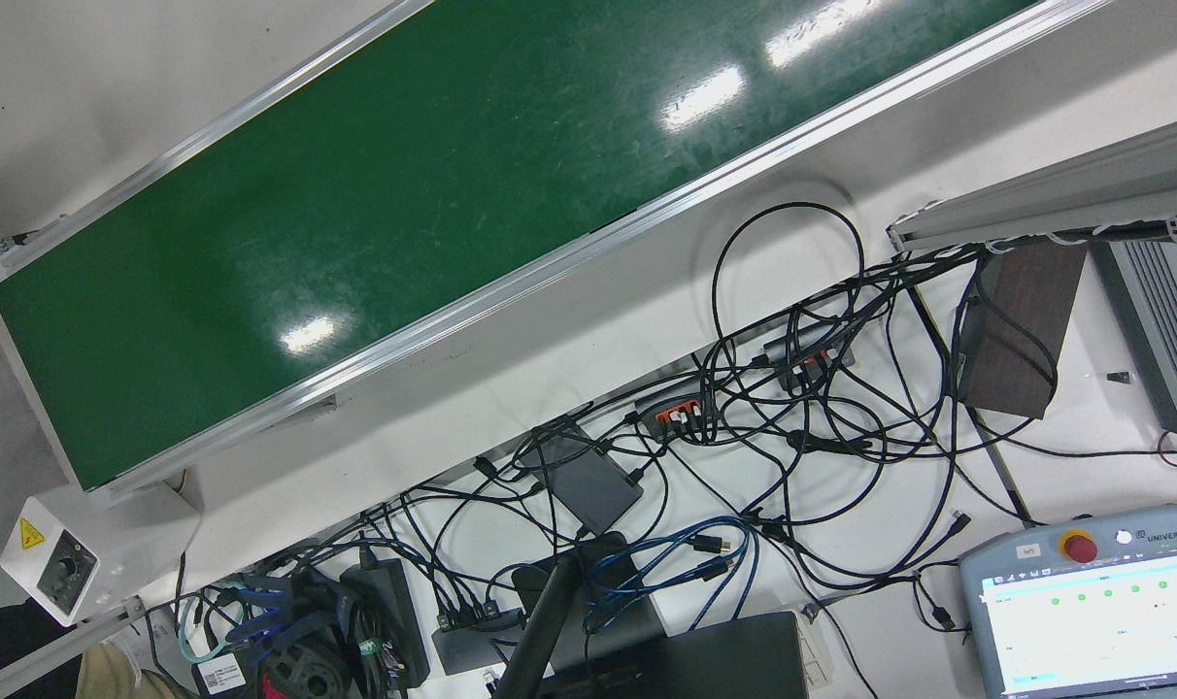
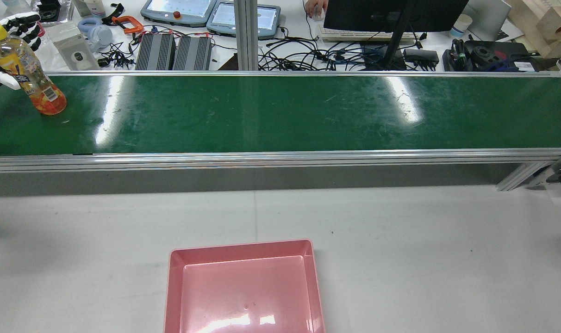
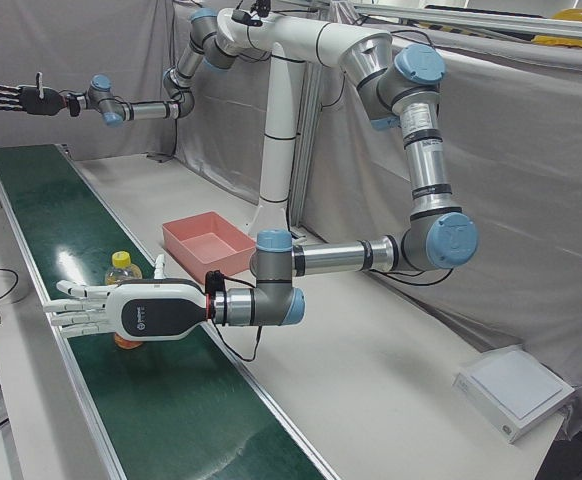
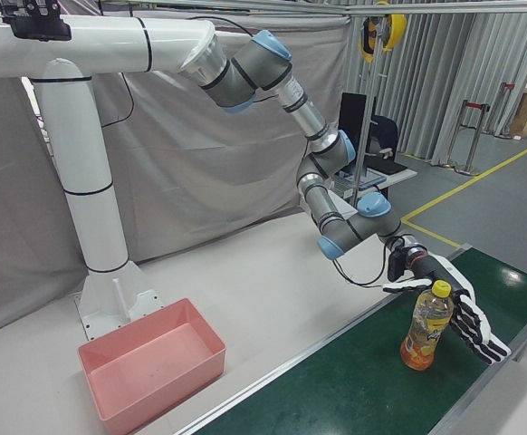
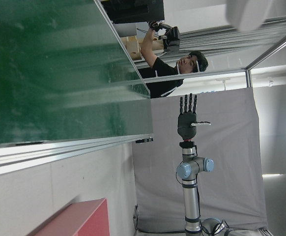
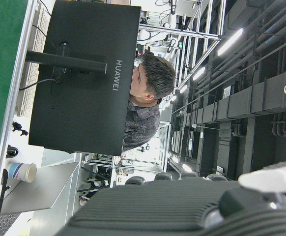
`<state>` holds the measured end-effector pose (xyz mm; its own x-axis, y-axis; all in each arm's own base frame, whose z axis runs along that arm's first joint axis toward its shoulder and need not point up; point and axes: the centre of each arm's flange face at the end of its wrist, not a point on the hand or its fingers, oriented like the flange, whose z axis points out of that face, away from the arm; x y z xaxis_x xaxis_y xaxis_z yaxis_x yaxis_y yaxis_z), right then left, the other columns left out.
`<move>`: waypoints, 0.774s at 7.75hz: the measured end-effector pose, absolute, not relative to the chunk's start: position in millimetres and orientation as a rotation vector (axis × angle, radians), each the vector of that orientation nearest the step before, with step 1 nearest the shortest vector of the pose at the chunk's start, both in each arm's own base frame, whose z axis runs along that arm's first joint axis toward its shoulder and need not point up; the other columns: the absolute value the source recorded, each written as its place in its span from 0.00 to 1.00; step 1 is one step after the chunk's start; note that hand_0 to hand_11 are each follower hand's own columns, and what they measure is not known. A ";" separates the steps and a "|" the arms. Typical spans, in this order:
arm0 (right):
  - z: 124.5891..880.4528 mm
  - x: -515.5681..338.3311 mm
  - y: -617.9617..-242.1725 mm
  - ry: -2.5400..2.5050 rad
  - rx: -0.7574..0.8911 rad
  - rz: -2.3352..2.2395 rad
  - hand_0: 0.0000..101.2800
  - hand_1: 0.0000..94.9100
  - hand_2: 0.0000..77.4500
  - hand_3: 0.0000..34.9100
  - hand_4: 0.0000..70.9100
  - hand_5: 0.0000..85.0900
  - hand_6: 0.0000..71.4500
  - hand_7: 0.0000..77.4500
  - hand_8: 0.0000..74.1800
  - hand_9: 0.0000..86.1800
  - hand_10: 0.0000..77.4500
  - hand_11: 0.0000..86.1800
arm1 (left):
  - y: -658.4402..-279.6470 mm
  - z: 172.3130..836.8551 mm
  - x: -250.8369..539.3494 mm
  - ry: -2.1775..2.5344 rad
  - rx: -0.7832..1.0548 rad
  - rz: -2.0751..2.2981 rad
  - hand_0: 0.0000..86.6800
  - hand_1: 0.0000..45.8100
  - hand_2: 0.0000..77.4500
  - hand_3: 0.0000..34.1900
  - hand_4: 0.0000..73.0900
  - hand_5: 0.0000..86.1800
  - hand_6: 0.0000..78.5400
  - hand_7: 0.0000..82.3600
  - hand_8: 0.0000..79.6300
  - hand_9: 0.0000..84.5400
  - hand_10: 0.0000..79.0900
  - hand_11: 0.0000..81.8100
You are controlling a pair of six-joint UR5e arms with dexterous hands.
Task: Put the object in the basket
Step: 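Reach the left hand to the bottle at the conveyor's end, then close the left hand around the bottle and lift it off the belt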
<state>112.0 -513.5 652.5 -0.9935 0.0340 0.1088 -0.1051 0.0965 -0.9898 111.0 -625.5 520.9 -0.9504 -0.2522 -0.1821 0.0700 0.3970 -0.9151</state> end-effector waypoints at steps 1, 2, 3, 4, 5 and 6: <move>652.5 112.0 -513.5 -2.247 0.074 2.043 0.00 0.00 0.01 0.01 0.00 0.00 0.00 0.01 0.00 0.00 0.00 0.00 | -627.4 519.7 109.9 2.352 -0.153 -1.594 0.84 0.30 0.00 0.01 0.01 0.31 0.00 0.01 0.00 0.01 0.00 0.01; 652.5 112.0 -513.5 -2.247 0.074 2.043 0.00 0.00 0.01 0.01 0.00 0.00 0.00 0.01 0.00 0.00 0.00 0.00 | -628.6 517.7 108.2 2.347 -0.146 -1.606 0.91 0.35 0.01 0.00 0.04 0.49 0.15 0.22 0.16 0.05 0.02 0.03; 652.5 112.0 -513.5 -2.247 0.073 2.043 0.00 0.00 0.01 0.01 0.00 0.00 0.00 0.01 0.00 0.00 0.00 0.00 | -629.3 515.7 105.9 2.351 -0.137 -1.612 0.91 0.44 0.09 0.00 0.46 0.66 0.49 0.52 0.16 0.05 0.02 0.03; 652.5 112.0 -513.5 -2.247 0.073 2.043 0.00 0.00 0.01 0.01 0.00 0.00 0.00 0.01 0.00 0.00 0.00 0.00 | -629.2 512.6 103.0 2.365 -0.124 -1.617 0.86 0.23 0.55 0.00 0.62 0.65 0.74 0.64 0.77 0.55 0.72 0.58; 652.5 112.0 -513.4 -2.247 0.073 2.044 0.00 0.00 0.01 0.01 0.00 0.00 0.00 0.01 0.00 0.00 0.00 0.00 | -628.0 508.1 100.8 2.381 -0.116 -1.617 0.81 0.14 0.65 0.00 0.65 0.65 0.78 0.64 0.80 0.59 0.77 0.61; 652.6 112.0 -513.4 -2.246 0.073 2.044 0.00 0.00 0.01 0.01 0.00 0.00 0.00 0.01 0.00 0.00 0.00 0.00 | -625.9 500.5 99.2 2.392 -0.114 -1.612 0.80 0.14 0.65 0.00 0.66 0.65 0.78 0.65 0.81 0.60 0.77 0.63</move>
<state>112.0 -513.4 652.6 -0.9935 0.0340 0.1087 -0.1050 0.0959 -0.9898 99.2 -625.9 500.5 -0.9646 -0.2053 -0.1653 0.0761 0.3836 -0.9203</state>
